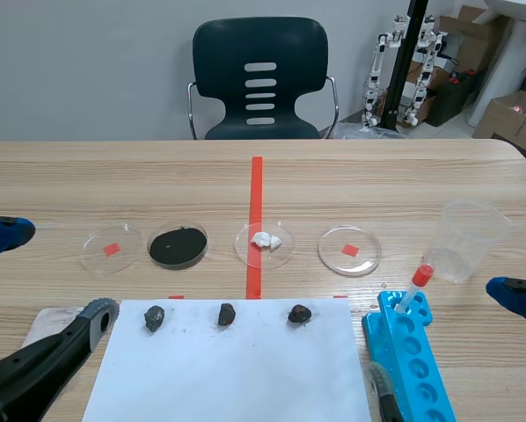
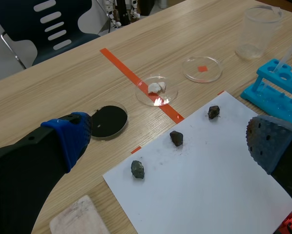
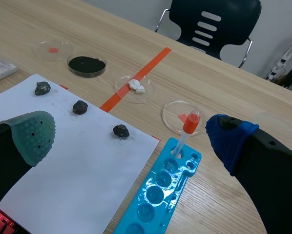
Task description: Pick up the middle mineral with the left hand
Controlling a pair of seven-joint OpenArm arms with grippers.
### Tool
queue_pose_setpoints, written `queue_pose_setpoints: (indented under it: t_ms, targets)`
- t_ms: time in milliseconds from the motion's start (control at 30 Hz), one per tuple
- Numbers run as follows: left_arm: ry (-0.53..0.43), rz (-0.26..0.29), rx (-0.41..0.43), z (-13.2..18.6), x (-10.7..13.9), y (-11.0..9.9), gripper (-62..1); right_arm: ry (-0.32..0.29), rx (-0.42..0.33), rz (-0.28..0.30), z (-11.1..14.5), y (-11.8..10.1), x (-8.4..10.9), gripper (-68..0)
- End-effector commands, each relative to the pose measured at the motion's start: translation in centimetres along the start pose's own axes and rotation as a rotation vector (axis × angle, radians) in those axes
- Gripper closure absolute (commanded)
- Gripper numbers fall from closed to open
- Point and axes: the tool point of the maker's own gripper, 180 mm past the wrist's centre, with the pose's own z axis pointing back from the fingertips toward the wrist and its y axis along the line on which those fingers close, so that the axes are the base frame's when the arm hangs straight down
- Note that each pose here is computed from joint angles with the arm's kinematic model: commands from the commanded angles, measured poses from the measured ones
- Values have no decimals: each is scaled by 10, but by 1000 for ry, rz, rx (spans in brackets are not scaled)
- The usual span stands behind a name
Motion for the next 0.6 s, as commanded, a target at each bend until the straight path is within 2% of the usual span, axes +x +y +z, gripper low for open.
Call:
queue_pose_setpoints:
  t_ms: [0,367,567]
  targets:
    - [-33,5,-4,-1,9,-2,-623,-34,-11,7,-2,-4,9,-655]
    - [-42,2,-6,-3,11,-2,-623,-34,-11,7,-2,-4,9,-655]
    - [17,-15,-4,-9,3,2,-623,-34,-11,7,-2,-4,9,-655]
